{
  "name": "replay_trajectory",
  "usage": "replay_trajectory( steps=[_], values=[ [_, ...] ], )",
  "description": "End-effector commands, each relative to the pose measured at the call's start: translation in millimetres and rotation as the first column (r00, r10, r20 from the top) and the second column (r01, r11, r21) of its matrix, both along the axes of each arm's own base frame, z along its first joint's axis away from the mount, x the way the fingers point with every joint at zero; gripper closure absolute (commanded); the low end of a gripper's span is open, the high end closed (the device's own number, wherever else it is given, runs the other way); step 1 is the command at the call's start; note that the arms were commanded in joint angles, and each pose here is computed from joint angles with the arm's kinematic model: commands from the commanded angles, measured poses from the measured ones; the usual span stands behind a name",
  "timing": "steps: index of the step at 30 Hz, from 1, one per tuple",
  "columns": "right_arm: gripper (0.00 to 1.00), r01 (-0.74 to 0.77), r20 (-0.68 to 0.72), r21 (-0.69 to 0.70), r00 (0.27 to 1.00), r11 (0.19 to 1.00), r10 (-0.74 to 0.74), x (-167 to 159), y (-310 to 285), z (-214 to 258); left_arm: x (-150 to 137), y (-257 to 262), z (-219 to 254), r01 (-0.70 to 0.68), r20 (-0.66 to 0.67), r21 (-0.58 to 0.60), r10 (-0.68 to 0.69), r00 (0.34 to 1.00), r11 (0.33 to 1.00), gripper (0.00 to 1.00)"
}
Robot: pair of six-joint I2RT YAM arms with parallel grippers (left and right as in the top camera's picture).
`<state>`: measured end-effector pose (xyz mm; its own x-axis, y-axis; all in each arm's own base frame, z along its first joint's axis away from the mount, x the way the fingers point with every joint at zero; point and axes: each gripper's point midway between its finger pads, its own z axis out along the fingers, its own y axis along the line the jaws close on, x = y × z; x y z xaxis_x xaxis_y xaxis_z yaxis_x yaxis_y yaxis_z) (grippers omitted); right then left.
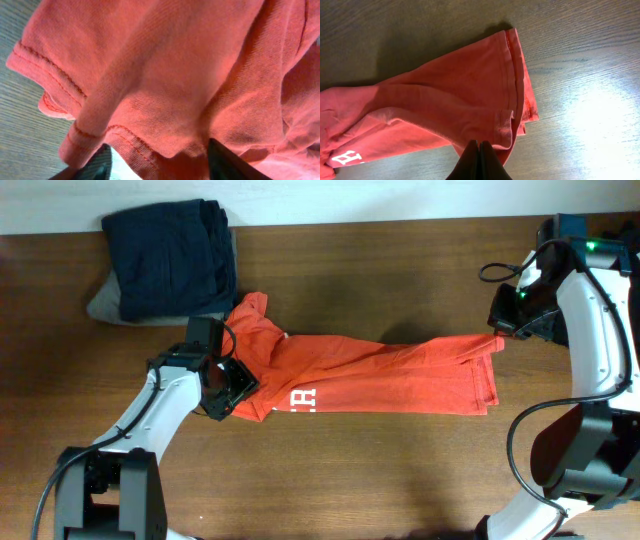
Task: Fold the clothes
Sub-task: 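Grasp the left end of the red T-shirt with the left gripper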
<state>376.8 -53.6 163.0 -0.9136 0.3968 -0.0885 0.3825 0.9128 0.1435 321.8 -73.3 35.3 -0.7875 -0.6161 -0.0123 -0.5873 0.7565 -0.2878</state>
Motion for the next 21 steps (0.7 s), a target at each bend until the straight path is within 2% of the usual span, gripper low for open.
replay_trajectory(
  steps=[1, 4, 7, 9, 15, 17, 20, 21],
  values=[
    [0.96, 0.01, 0.022, 0.001, 1.0, 1.0, -0.01, 0.1, -1.4, 6.9, 6.1, 0.2, 9.7, 0.01, 0.041, 0.008, -0.01, 0.999, 1.0, 0.45],
    [0.96, 0.01, 0.022, 0.002, 1.0, 1.0, -0.01, 0.1, -1.3, 6.9, 6.4, 0.2, 9.7, 0.01, 0.042, 0.008, -0.01, 0.999, 1.0, 0.51],
    [0.96, 0.01, 0.022, 0.002, 1.0, 1.0, -0.01, 0.1, -1.3, 6.9, 6.4, 0.2, 9.7, 0.01, 0.042, 0.008, -0.01, 0.999, 1.0, 0.53],
    [0.96, 0.01, 0.022, 0.002, 1.0, 1.0, -0.01, 0.1, -1.3, 6.9, 7.5, 0.1, 10.0, 0.01, 0.047, 0.007, -0.01, 0.999, 1.0, 0.6],
    [0.96, 0.01, 0.022, 0.002, 1.0, 1.0, -0.01, 0.1, -1.3, 6.9, 9.9, -0.3, 10.8, 0.01, 0.057, 0.005, -0.01, 0.998, 1.0, 0.71],
    [0.96, 0.01, 0.022, 0.002, 1.0, 1.0, -0.01, 0.1, -1.3, 6.9, 10.0, -0.3, 10.7, 0.01, 0.057, 0.005, -0.01, 0.998, 1.0, 0.79],
    [0.96, 0.01, 0.023, 0.002, 1.0, 1.0, -0.01, 0.2, -1.3, 6.9, 9.0, -1.1, 10.7, 0.011, 0.053, 0.001, -0.011, 0.999, 1.0, 0.81],
    [0.96, 0.01, 0.023, 0.002, 1.0, 1.0, -0.01, 0.2, -1.3, 6.9, 7.9, -2.2, 10.7, 0.013, 0.049, -0.006, -0.013, 0.999, 1.0, 0.73]
  ],
)
